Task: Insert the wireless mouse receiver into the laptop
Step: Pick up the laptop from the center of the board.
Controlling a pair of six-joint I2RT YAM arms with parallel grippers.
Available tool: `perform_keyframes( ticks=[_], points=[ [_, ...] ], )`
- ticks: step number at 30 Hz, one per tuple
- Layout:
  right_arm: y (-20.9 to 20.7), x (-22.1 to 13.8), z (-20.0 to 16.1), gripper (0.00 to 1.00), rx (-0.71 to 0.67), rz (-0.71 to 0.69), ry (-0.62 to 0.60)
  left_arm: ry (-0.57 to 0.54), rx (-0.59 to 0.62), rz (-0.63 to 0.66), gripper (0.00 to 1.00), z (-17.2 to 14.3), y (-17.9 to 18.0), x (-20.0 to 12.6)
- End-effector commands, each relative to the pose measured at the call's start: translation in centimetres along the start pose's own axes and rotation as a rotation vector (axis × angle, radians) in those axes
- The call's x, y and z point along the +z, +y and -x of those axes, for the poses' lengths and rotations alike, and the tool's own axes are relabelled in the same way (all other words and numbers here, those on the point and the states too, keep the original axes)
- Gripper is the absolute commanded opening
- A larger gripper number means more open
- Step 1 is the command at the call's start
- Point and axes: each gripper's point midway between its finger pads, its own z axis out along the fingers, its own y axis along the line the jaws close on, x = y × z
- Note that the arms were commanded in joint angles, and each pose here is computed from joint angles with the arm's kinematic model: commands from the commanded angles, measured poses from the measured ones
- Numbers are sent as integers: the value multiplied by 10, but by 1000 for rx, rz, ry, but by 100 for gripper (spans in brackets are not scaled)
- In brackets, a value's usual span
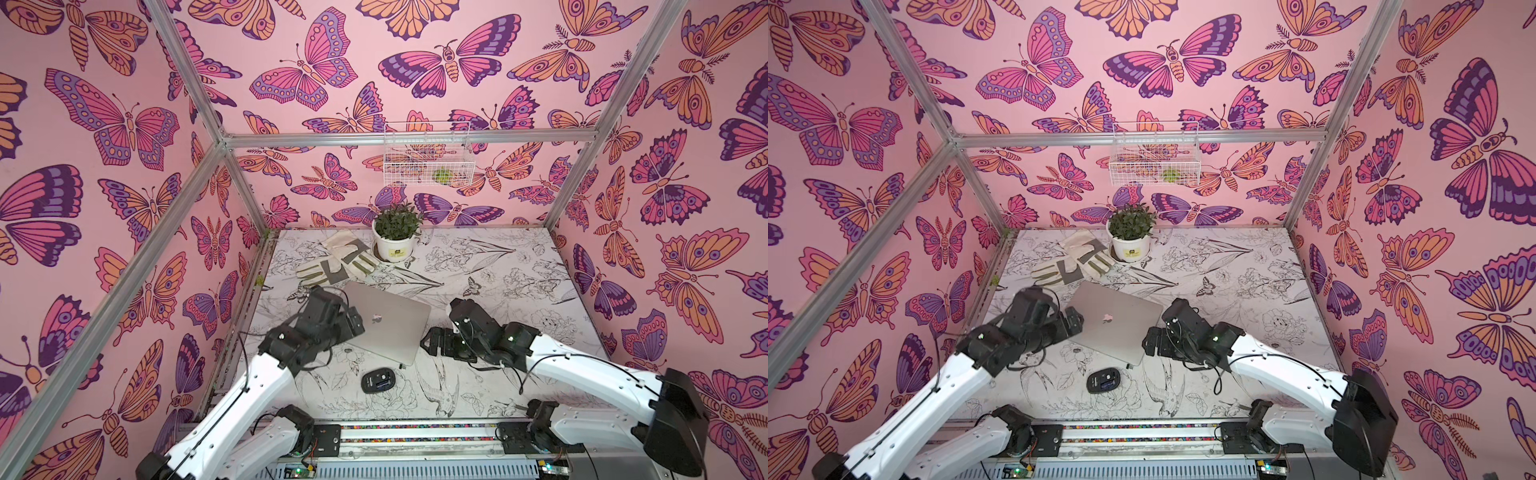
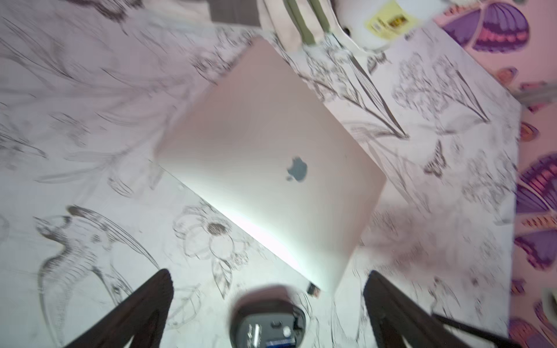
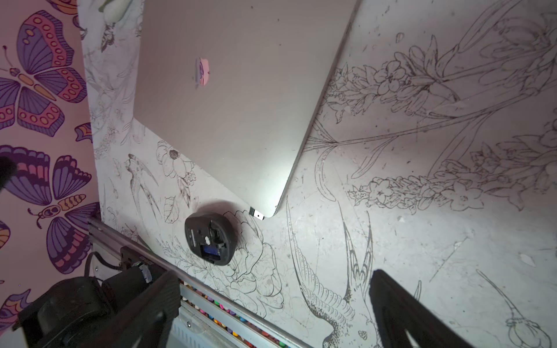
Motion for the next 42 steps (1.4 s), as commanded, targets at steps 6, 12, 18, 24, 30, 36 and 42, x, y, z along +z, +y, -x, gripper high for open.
perform_keyframes(
  ticks=[6,12,18,24,30,36,42],
  points=[
    [25,38,10,100,18,148,124,205,69,162,98,26,44,73],
    [30,55,9,100,1,186,164,272,74,31,97,30,36,123],
    [17,77,11,100,48,203,172,330,105,-4,96,41,33,150],
    [14,93,13,99,79,234,164,417,109,-6,92,32,36,174],
    [14,103,16,99,80,257,159,486,86,-22,82,14,38,183],
    [28,108,26,98,63,388,103,539,78,-53,71,-7,28,189],
    [46,106,34,96,54,566,47,593,68,-76,65,-37,17,195]
  ],
)
